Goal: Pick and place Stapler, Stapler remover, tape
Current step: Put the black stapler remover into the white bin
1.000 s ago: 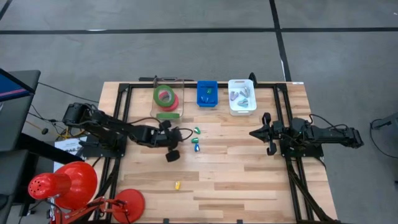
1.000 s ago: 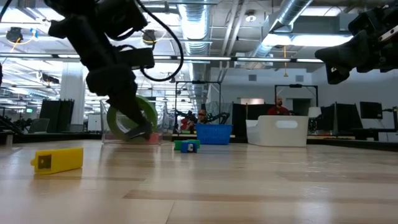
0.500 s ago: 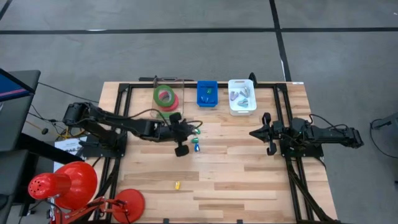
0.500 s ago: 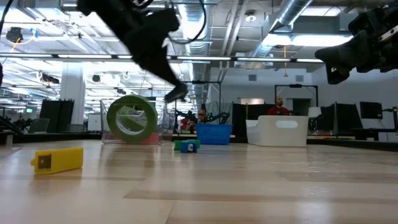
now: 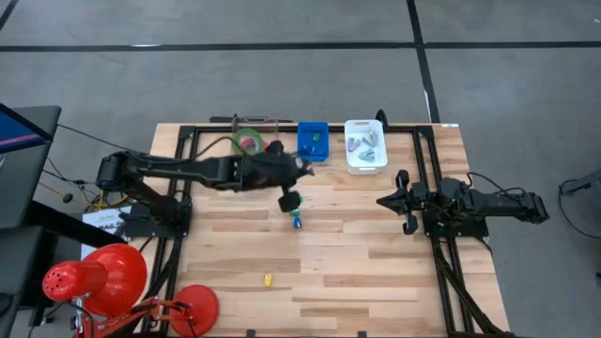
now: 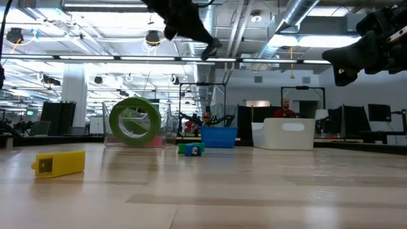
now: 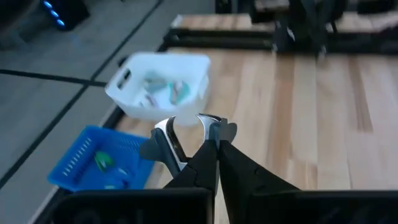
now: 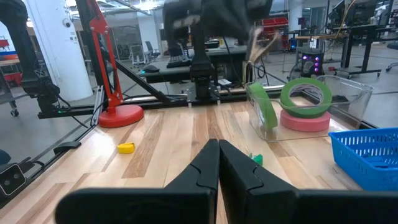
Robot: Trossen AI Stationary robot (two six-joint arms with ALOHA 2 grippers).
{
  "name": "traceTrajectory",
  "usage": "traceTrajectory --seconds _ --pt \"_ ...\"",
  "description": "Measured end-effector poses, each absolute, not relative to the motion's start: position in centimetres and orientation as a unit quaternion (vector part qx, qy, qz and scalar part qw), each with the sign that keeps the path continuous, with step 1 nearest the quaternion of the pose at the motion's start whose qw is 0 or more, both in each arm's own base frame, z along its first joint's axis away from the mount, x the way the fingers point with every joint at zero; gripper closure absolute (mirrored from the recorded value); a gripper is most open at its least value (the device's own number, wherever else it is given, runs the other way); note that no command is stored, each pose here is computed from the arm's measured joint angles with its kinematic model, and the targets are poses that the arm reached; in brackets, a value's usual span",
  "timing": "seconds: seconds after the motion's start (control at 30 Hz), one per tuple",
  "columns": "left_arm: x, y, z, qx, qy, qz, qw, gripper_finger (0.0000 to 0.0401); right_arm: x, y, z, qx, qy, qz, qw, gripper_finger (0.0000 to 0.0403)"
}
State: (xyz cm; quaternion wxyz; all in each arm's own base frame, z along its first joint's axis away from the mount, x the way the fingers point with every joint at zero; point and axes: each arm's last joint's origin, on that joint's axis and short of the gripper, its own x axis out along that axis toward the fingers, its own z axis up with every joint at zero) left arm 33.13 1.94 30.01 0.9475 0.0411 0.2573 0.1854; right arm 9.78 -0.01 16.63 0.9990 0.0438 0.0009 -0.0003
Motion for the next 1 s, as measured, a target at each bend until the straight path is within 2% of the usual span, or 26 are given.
traceTrajectory --seconds 0.37,1.0 --pt "33.8 3.8 35.4 0.032 0.169 0.196 0.965 0.0398 9.8 0.0 16.6 0.044 0.001 0.0 0.999 0.0403" --pt "33.8 5.4 39.6 0.042 0.072 0.219 0.972 0.0398 9.8 0.0 16.6 0.044 0.001 0.0 0.999 0.0403"
